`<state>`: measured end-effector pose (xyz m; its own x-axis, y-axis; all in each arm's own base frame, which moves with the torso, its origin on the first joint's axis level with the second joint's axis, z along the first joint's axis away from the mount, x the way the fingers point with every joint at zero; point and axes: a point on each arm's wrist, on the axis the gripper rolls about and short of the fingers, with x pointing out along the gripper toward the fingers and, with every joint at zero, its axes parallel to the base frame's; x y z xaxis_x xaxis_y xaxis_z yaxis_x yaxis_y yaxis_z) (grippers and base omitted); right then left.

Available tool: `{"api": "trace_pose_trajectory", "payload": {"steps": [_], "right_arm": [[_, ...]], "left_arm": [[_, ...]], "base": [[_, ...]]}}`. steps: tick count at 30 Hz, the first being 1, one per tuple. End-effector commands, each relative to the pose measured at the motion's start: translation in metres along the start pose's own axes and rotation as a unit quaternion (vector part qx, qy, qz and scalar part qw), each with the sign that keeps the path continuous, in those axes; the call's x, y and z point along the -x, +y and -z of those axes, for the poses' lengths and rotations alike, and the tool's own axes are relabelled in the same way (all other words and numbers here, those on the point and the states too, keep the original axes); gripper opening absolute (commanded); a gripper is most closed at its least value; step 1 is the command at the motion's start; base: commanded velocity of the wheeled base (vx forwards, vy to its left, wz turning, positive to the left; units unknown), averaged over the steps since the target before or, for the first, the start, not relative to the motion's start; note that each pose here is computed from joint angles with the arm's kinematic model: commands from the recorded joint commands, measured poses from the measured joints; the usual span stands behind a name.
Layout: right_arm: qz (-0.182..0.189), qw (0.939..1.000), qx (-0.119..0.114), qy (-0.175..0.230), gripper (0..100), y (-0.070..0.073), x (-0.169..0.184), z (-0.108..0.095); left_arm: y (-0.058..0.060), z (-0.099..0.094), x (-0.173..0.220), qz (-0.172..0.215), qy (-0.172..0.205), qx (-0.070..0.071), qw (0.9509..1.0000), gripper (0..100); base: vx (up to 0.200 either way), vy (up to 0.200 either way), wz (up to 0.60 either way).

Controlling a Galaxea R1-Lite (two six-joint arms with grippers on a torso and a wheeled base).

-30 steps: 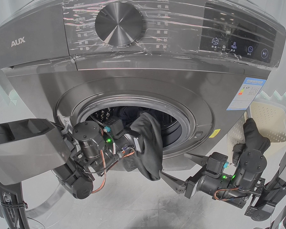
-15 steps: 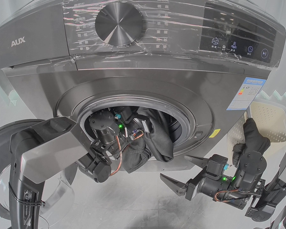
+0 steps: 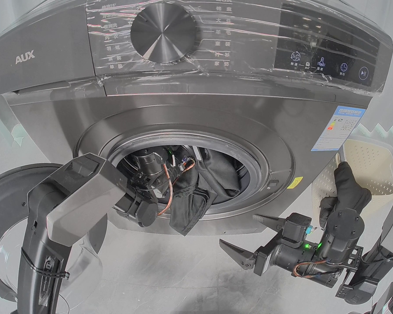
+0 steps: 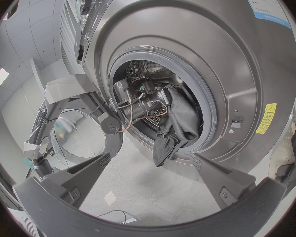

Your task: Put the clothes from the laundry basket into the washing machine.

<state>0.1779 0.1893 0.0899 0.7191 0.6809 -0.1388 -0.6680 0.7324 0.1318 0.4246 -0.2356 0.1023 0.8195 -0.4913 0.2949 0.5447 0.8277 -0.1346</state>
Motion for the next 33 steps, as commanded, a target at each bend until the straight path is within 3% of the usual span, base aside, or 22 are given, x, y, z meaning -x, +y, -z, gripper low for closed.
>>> {"api": "trace_pose_trajectory", "payload": {"steps": [1,6,12,13,14,15,17,22,23,26,29,33], "right_arm": [[0.0,1.0,0.0,0.003,100,0.0,-0.001,0.002],[0.0,1.0,0.001,0.003,100,0.0,-0.001,0.002],[0.001,1.0,0.001,0.003,100,0.0,-0.001,0.002],[0.001,1.0,0.001,0.003,100,0.0,-0.001,0.002],[0.001,1.0,0.001,0.003,100,0.0,-0.001,0.002],[0.001,1.0,0.001,0.003,100,0.0,-0.001,0.002],[0.0,1.0,0.001,0.003,100,0.0,-0.001,0.002],[0.0,1.0,0.001,0.004,100,0.0,-0.001,0.002],[0.0,1.0,0.0,0.004,100,0.0,-0.001,0.002],[0.0,1.0,0.0,0.004,100,0.0,-0.001,0.002],[0.0,1.0,0.0,0.005,100,0.0,-0.001,0.002],[0.0,1.0,0.0,0.005,100,0.0,-0.001,0.002]], "left_arm": [[0.005,0.013,-0.019,-0.013,-0.009,0.0,0.9999,0],[0.011,0.017,-0.038,-0.043,-0.034,0.0,0.9985,0],[0.021,0.007,-0.039,-0.064,-0.044,0.004,0.9969,0],[0.021,0.004,-0.038,-0.07,-0.044,0.007,0.9965,100],[0.019,-0.002,-0.037,-0.074,-0.044,0.016,0.9962,100],[0.019,-0.002,-0.037,-0.074,-0.044,0.016,0.9962,100],[0.013,-0.014,-0.024,-0.076,0.003,0.043,0.9962,100],[-0.001,-0.019,0.005,-0.042,0.1,0.058,0.9924,100],[-0.001,-0.019,0.006,-0.04,0.102,0.058,0.9923,100],[-0.011,-0.006,0.024,-0.011,0.167,0.061,0.984,100],[-0.015,0.005,0.031,0.002,0.19,0.06,0.9799,100],[-0.016,0.032,0.034,0.008,0.218,0.043,0.975,100]], "base": [[0.0,0.0,0.0],[0.0,0.0,0.0],[0.0,0.0,0.0],[0.0,0.0,0.0],[0.0,0.0,0.0],[0.0,0.0,0.0],[0.0,0.0,0.0],[0.0,0.0,0.0],[0.0,0.0,0.0],[0.0,0.0,0.0],[0.0,0.0,0.0],[0.0,0.0,0.0]]}}
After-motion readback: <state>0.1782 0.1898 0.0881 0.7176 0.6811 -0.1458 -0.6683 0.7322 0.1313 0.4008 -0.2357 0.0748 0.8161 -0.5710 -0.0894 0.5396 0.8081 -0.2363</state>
